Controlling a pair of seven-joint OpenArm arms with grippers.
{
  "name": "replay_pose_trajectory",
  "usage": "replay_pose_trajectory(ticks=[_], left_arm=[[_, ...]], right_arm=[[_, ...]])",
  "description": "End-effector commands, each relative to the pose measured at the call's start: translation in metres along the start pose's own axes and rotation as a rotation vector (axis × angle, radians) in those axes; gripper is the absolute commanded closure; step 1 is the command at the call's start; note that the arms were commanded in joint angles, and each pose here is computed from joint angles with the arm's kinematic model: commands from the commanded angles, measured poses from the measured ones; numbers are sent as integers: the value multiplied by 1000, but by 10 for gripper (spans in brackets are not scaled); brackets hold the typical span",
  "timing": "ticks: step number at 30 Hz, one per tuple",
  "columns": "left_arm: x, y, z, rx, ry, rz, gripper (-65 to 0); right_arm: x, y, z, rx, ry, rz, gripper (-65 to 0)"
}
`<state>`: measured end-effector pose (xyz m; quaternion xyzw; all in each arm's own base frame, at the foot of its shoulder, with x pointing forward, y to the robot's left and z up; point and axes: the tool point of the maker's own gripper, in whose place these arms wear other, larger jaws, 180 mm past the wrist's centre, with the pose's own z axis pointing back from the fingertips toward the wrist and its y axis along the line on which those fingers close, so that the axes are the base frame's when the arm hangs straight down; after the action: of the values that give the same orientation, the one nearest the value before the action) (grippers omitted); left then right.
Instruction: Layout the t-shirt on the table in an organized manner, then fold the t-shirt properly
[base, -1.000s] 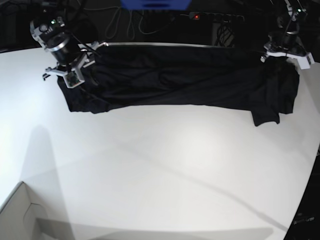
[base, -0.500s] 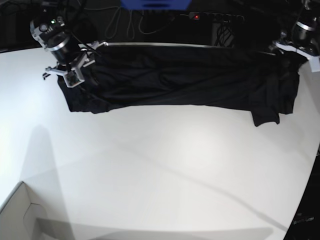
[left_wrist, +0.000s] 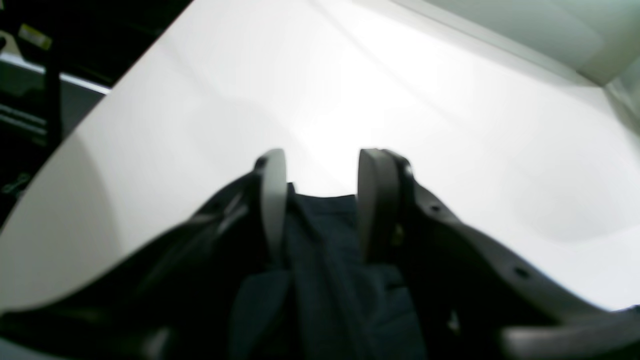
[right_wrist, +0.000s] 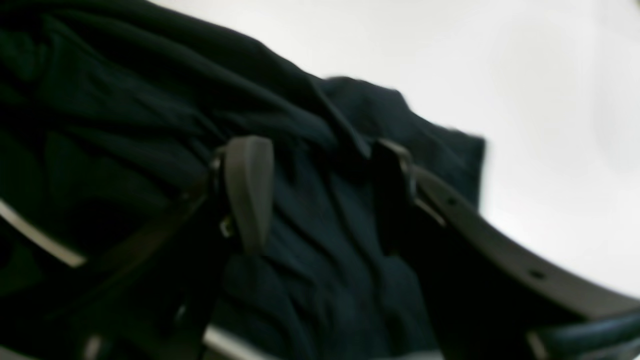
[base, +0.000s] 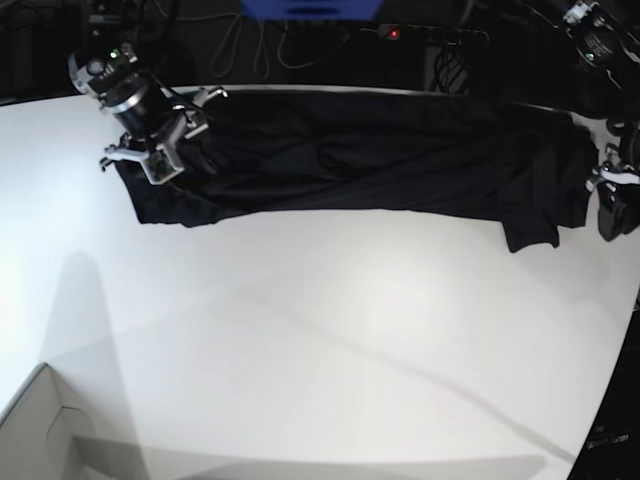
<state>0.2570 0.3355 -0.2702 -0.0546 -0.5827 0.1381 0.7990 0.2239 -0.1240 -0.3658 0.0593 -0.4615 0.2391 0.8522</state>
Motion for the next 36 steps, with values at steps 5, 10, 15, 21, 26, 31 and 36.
replay_pose_trajectory(ticks=[5,10,15,21,26,31,36], left_arm=[[7,9,0,33,-9,-42,-235],[4,11,2,41,-1,-41,-236],[-1,12,5,45,16,-42,-236],[-1,12,5,45,17,-43,-236],[0,13,5,46,16,-46,-236],[1,13,5,45,13,-46,-236],[3,12,4,44,7,-47,-236]], right_arm=[[7,-15,-19,24,-22,50,-320],[22,-26,-31,11,-55,56,-320],[35,-12,-40,54,-84,79,-320],[28,-7,-59,89,-62,53,-319],[21,-10,-65,91,-43,39,-319],[20,-10,-65,92,-40,38,-309],[6,-8,-69,105,-9,15,-230]])
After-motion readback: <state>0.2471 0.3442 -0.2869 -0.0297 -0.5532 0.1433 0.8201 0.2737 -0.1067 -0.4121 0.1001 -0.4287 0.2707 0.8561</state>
